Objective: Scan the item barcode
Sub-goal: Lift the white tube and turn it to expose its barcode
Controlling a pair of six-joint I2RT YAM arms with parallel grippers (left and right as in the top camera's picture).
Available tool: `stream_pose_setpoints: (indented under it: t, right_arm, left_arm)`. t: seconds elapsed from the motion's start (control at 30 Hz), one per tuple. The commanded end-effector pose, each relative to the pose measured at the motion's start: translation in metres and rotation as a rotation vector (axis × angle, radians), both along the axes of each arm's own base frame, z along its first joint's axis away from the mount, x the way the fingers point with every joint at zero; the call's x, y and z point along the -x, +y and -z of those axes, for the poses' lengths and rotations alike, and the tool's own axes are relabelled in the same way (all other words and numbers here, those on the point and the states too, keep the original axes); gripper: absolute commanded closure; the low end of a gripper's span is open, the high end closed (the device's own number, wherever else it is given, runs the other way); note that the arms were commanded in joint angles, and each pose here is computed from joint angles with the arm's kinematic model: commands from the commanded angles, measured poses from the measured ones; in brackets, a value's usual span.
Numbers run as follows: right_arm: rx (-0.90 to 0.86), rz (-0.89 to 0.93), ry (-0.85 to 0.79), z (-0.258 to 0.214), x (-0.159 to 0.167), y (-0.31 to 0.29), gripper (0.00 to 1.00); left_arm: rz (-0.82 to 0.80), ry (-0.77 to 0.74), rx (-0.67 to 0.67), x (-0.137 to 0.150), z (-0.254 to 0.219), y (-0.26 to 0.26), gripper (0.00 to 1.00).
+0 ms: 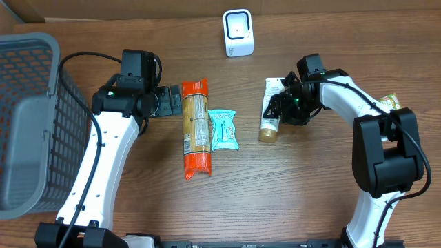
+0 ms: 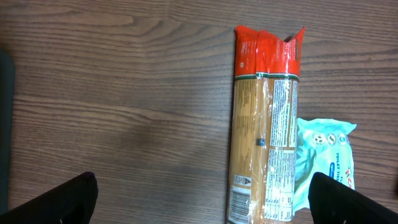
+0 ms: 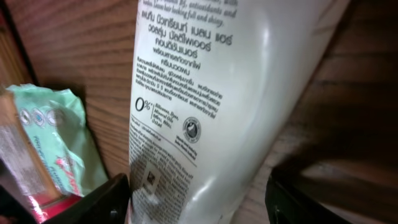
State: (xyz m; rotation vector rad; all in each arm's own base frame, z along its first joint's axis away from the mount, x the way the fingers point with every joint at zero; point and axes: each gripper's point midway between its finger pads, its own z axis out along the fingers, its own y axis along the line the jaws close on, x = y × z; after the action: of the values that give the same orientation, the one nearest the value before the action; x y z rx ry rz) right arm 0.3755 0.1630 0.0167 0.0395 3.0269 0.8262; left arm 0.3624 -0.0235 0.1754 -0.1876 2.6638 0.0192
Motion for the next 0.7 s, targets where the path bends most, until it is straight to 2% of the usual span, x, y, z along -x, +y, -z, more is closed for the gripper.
stream_pose_setpoints:
  t: [0.0,0.03,0.1,0.27,0.3,0.33,0.43,0.57,0.67]
  right_arm:
    - [0.04,0.0,0.067,0.014,0.016,-0.01,0.49]
    - [0.044,-0.005,0.097,0.014,0.023,-0.01,0.55]
    - [0.031,-0.017,0.145,0.012,0.035,-0.005,0.6]
    - [-0.023,-0.05,0.225,0.005,0.057,0.013,0.61]
    - [-0.036,-0.056,0.232,0.003,0.059,0.017,0.59]
    - [-0.057,-0.062,0.238,0.0,0.061,0.023,0.5]
    - [-0.069,-0.029,0.236,-0.004,0.054,0.028,0.37]
    - [-0.207,-0.006,0.173,-0.029,0.027,0.05,0.35]
    - [-0.223,-0.003,0.102,-0.042,0.007,0.055,0.35]
  left_arm:
    - [0.018,-0.004,-0.018,-0.001,-0.001,0.001,0.0]
    - [0.018,-0.004,-0.018,-0.001,-0.001,0.001,0.01]
    - [0.018,-0.005,-0.018,-0.001,-0.001,0.001,0.01]
    - [0.018,-0.004,-0.018,-0.001,-0.001,0.001,0.0]
    - [0.018,-0.004,-0.018,-0.001,-0.001,0.001,0.0]
    - [0.018,-0.004,-0.018,-0.001,-0.001,0.001,0.0]
    - [0.018,-0.004,-0.018,-0.001,-0.001,0.001,0.0]
    - [0.018,-0.004,-0.018,-0.001,-0.001,0.001,0.0]
    - [0.018,-0.004,-0.018,-0.001,-0.001,0.001,0.0]
